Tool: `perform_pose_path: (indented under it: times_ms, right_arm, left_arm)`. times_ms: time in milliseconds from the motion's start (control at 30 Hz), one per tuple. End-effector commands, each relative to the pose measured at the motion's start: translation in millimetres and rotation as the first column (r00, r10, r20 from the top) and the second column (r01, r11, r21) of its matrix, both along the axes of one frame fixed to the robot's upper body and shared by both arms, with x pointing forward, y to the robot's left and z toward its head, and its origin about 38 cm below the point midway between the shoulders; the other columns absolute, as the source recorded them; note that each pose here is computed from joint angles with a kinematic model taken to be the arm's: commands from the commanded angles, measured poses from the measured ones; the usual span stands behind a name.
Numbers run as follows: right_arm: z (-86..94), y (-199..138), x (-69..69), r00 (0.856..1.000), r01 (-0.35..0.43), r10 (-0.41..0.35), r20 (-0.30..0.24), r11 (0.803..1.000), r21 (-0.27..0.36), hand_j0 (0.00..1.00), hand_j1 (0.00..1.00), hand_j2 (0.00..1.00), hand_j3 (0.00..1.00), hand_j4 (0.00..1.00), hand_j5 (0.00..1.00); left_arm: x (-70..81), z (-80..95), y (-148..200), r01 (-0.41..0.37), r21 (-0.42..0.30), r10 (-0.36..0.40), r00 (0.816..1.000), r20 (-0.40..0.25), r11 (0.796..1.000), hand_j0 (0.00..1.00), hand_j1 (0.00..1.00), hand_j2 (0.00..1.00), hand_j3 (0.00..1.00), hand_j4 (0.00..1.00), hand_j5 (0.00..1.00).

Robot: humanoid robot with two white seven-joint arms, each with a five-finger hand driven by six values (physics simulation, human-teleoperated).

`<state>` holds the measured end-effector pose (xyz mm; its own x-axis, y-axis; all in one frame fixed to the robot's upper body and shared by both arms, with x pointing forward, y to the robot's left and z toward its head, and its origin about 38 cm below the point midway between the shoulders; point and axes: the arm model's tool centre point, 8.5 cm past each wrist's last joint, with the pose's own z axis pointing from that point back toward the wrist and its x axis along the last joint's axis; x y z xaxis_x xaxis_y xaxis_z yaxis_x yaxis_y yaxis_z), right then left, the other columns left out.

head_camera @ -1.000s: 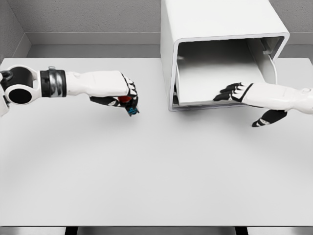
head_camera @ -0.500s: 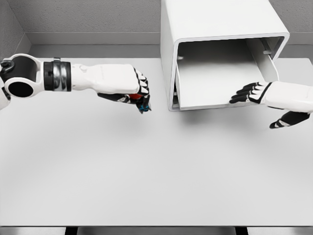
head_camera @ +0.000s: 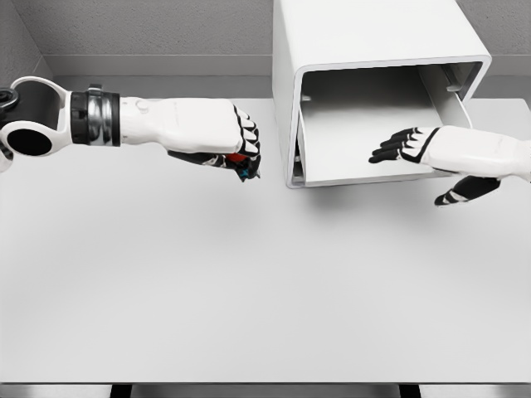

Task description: Slide open multi-storey tabletop storage cabinets and put open load switch and slide close multi-storey tabletop storage cabinets

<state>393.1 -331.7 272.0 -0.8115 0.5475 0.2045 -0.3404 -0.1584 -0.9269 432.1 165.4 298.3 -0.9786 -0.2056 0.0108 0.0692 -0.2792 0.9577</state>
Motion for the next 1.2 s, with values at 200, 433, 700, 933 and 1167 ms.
perform_pose_path:
  times_ms: [200, 433, 700, 933, 1167]
  right_arm:
    - [-19.8, -5, 17.0, 0.999, 0.053, -0.052, -0.016, 0.998, 0.021, 1.00, 1.00, 1.00, 1.00, 1.00, 1.00]
    - [-31.9, -7, 12.1, 0.998, 0.055, -0.055, -0.045, 0.998, 0.016, 1.00, 1.00, 1.00, 1.00, 1.00, 1.00]
    - [-39.2, -13, 6.8, 0.996, 0.064, -0.064, -0.059, 0.998, -0.004, 1.00, 1.00, 1.00, 1.00, 1.00, 1.00]
    - [-30.3, -27, -8.4, 0.996, 0.075, -0.077, -0.053, 0.997, -0.028, 1.00, 1.00, 1.00, 1.00, 1.00, 1.00]
    - [-23.9, -35, -31.4, 0.996, 0.064, -0.067, -0.062, 0.997, -0.054, 1.00, 1.00, 1.00, 1.00, 1.00, 1.00]
  left_arm:
    - [0.2, -0.4, 0, -0.003, -0.003, 0.003, 1.000, -0.005, 1.000, 0.45, 0.45, 0.45, 0.45, 0.45, 0.45]
    - [-0.6, -5.0, 1, -0.001, 0.008, 0.001, 1.000, -0.011, 1.000, 0.45, 0.45, 0.45, 0.45, 0.45, 0.45]
    - [-0.5, -4.4, 1, -0.001, 0.008, 0.001, 1.000, -0.010, 1.000, 0.45, 0.45, 0.45, 0.45, 0.45, 0.45]
    - [-0.4, -3.7, 0, -0.001, 0.008, 0.001, 1.000, -0.008, 1.000, 0.45, 0.45, 0.45, 0.45, 0.45, 0.45]
    - [-0.8, -3.6, 0, 0.000, 0.007, 0.000, 1.000, -0.009, 1.000, 0.45, 0.45, 0.45, 0.45, 0.45, 0.45]
